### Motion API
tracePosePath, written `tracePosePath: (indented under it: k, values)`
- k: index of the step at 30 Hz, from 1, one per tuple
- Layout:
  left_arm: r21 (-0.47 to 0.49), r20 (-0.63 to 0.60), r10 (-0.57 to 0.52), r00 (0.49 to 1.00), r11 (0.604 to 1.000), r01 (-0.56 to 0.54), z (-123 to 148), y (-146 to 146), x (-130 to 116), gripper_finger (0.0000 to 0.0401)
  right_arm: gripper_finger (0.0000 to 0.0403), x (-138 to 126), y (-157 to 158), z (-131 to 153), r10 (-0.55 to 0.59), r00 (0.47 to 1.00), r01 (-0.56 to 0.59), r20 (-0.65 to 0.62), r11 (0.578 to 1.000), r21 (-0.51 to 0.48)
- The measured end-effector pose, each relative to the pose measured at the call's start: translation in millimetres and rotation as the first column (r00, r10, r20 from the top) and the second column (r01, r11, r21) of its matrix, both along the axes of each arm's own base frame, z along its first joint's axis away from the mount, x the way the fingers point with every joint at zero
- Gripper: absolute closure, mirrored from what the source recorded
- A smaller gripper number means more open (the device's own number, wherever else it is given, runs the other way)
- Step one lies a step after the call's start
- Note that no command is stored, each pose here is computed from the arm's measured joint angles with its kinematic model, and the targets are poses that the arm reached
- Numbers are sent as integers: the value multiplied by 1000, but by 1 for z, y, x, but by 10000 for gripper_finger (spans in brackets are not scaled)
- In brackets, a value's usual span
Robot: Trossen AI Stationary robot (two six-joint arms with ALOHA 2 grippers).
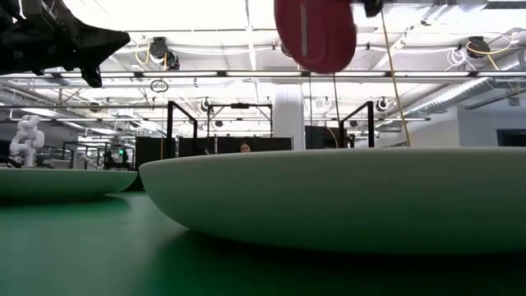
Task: Place and stack plates onto a shelf
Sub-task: Put the pink plate on the shelf
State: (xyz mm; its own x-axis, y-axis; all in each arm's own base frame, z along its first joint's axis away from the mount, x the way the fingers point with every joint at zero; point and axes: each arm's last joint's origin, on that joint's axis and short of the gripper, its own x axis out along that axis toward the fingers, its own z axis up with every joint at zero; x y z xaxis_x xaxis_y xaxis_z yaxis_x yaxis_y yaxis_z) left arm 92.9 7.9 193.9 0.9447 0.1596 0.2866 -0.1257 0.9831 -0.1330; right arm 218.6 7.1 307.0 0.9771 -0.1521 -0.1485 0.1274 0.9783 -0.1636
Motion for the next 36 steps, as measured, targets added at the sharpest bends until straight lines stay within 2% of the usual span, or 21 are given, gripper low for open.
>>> tracePosePath:
  k: [4, 11, 16, 21, 25, 29, 36]
  values:
    - [0, 0, 0, 1000, 1000, 0, 0, 0, 0, 384, 403, 9, -32, -9, -129, 991, 127, -46, 992, -25]
    - [0, 0, 0, 1000, 1000, 0, 0, 0, 0, 384, 403, 30, -76, -37, -148, 981, 151, -129, 988, 16]
    - [0, 0, 0, 1000, 1000, 0, 0, 0, 0, 384, 403, 45, -98, -72, -182, 945, 191, -273, 982, 5]
    - [0, 0, 0, 1000, 1000, 0, 0, 0, 0, 384, 403, 54, -107, -105, -198, 892, 224, -406, 975, 16]
    - [0, 0, 0, 1000, 1000, 0, 0, 0, 0, 384, 403, 59, -111, -121, -271, 843, 288, -464, 957, -35]
    - [0, 0, 0, 1000, 1000, 0, 0, 0, 0, 384, 401, 61, -113, -130, -274, 827, 294, -491, 955, -38]
    - [0, 0, 0, 1000, 1000, 0, 0, 0, 0, 384, 372, 62, -113, -133, -273, 825, 310, -495, 951, -9]
